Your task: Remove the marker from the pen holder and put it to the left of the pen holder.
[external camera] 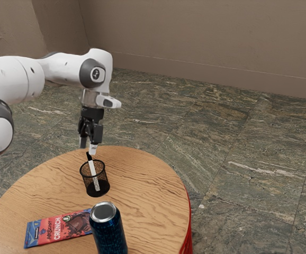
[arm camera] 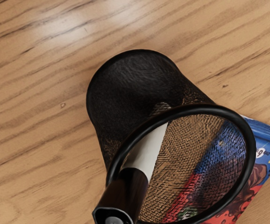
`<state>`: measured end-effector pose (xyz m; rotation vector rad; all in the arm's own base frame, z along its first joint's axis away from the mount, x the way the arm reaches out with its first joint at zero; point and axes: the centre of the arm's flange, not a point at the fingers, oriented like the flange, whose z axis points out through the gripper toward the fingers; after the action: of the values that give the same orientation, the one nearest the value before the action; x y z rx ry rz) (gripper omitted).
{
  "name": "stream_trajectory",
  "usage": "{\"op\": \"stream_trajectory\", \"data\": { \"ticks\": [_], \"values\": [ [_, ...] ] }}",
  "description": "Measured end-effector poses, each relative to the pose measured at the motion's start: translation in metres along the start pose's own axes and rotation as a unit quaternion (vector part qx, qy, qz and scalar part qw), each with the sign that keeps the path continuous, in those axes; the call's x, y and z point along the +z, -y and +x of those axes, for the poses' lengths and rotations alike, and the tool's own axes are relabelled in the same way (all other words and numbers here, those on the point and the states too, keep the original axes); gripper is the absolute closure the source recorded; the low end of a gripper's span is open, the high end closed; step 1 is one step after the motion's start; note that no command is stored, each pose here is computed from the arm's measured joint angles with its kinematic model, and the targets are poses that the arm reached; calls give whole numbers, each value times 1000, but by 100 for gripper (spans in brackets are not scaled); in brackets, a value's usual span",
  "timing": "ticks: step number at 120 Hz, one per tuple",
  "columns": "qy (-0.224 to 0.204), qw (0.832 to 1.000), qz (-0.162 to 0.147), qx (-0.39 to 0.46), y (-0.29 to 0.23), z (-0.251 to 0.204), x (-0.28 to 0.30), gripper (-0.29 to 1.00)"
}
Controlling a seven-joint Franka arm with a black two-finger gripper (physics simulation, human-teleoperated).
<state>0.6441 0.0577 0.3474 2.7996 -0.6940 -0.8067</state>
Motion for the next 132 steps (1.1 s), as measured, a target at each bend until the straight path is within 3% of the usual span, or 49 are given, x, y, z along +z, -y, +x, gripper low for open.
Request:
{"op": "stream_trajectory", "data": {
  "ticks": [35, 132],
  "values": [
    [35, 999, -17, -15, 25, 15, 18, 32],
    [50, 998, -17, -18, 18, 24, 14, 71]
  ]
}}
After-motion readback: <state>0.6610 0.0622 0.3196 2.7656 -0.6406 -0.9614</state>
